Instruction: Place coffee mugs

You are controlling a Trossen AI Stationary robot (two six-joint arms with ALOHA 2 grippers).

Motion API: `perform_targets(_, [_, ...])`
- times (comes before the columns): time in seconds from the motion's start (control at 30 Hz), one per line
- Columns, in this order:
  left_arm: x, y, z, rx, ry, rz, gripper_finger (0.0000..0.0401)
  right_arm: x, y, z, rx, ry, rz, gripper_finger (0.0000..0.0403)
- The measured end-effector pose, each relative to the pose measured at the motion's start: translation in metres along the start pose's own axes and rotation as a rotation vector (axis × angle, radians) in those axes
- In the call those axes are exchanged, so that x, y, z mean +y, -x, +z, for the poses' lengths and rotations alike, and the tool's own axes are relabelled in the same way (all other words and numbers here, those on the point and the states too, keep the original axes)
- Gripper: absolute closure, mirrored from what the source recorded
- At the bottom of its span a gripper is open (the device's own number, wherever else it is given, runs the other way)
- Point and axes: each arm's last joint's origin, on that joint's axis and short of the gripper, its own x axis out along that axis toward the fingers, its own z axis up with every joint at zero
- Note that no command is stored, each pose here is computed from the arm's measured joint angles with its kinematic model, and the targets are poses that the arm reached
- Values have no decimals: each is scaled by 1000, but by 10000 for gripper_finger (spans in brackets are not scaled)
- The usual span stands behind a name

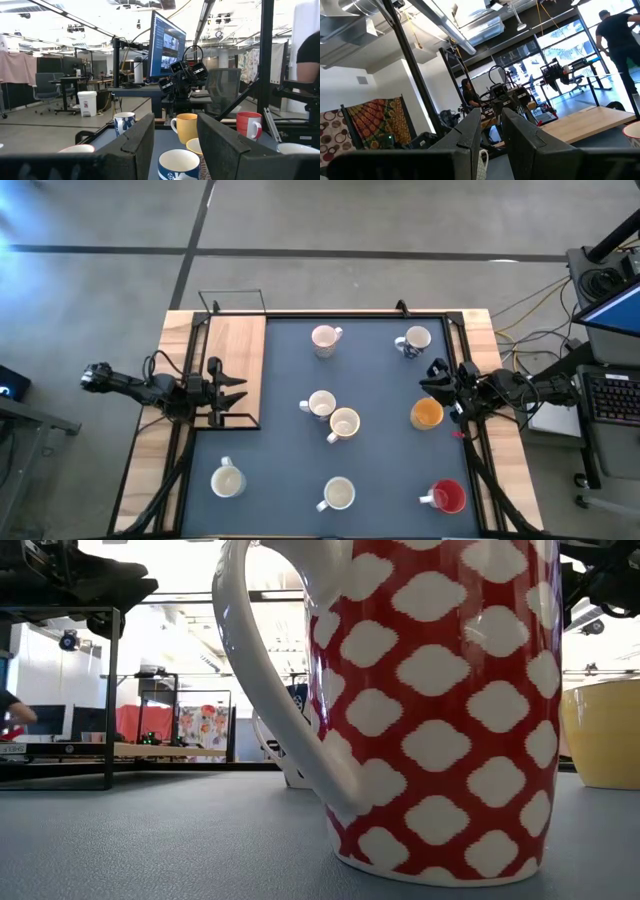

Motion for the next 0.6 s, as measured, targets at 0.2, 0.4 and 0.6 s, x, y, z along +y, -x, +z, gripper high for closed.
perform_targets(0.2, [0,0,0,0,0,0,269,0,0,0,0,0,0,335])
perform_targets(0.4, [0,0,0,0,0,0,269,0,0,0,-1,0,0,335])
perform_targets(0.6, [0,0,0,0,0,0,269,0,0,0,-8,0,-17,335])
